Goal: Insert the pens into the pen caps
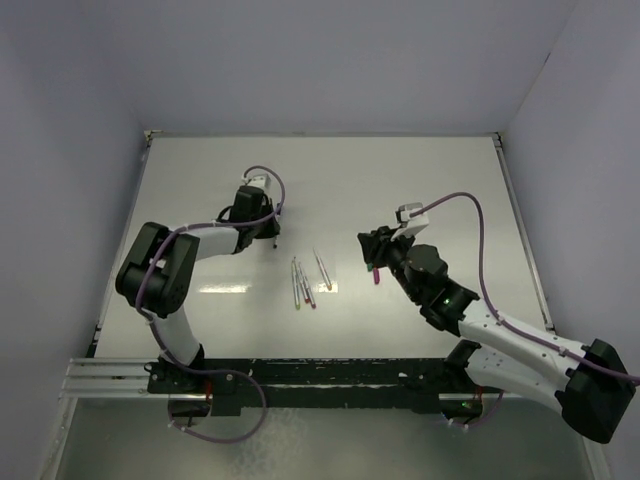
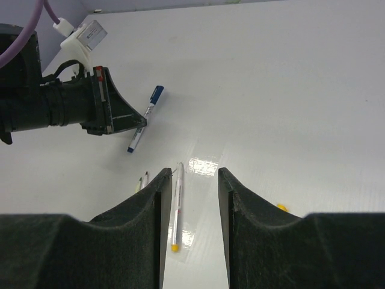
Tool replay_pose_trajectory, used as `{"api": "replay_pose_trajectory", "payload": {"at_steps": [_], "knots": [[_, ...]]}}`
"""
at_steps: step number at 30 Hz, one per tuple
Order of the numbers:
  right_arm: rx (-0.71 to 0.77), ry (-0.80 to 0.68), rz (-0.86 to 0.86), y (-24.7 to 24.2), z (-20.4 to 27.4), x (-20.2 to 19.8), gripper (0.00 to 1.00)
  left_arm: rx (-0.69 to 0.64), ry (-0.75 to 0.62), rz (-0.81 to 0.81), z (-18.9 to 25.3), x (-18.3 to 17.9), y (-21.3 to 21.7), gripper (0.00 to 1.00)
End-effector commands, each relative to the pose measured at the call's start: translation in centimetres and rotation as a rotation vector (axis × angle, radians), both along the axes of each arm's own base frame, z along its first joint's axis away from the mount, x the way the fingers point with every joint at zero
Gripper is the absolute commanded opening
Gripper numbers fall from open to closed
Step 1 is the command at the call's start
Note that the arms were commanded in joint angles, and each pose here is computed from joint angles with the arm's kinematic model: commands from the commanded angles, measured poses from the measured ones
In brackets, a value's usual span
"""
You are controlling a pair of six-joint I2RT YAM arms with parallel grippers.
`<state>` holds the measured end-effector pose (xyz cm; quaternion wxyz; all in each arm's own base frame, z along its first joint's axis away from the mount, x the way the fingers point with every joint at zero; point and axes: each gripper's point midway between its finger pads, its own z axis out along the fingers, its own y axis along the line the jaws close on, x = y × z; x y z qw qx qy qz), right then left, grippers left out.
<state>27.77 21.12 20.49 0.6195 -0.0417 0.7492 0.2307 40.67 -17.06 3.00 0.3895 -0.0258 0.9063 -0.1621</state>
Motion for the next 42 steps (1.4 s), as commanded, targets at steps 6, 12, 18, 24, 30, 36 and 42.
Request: {"api": "replay_pose_trajectory", "payload": {"at_steps": [6, 12, 18, 24, 30, 36, 42], "knots": [[0.033, -0.013, -0.043, -0.8, 0.5, 0.0, 0.39, -0.002, 0.038, 0.016, -1.2, 1.1, -0.1, 0.22], [0.031, -0.014, -0.042, -0.6, 0.3, 0.2, 0.38, -0.011, -0.009, 0.006, 0.8, 1.6, -0.2, 0.31], [0.036, -0.023, -0.048, -0.7, 0.6, 0.3, 0.38, -0.008, -0.081, 0.014, 5.0, 1.4, 0.3, 0.34], [0.041, -0.039, -0.077, -1.3, 0.8, 0.4, 0.38, -0.005, -0.098, 0.049, 6.6, -1.9, 1.6, 0.4], [0.048, -0.036, -0.119, -2.1, 0.6, 0.5, 0.38, 0.131, -0.045, -0.018, 5.2, -8.0, -0.8, 0.4], [0.062, -0.019, -0.166, -3.3, -0.4, 0.1, 0.37, 0.13, 0.024, -0.097, 3.0, -13.2, -3.1, 0.42], [0.086, 0.009, -0.185, -3.9, -1.7, -0.3, 0.37, 0.153, 0.044, -0.173, 2.6, -15.8, -5.0, 0.42]]}}
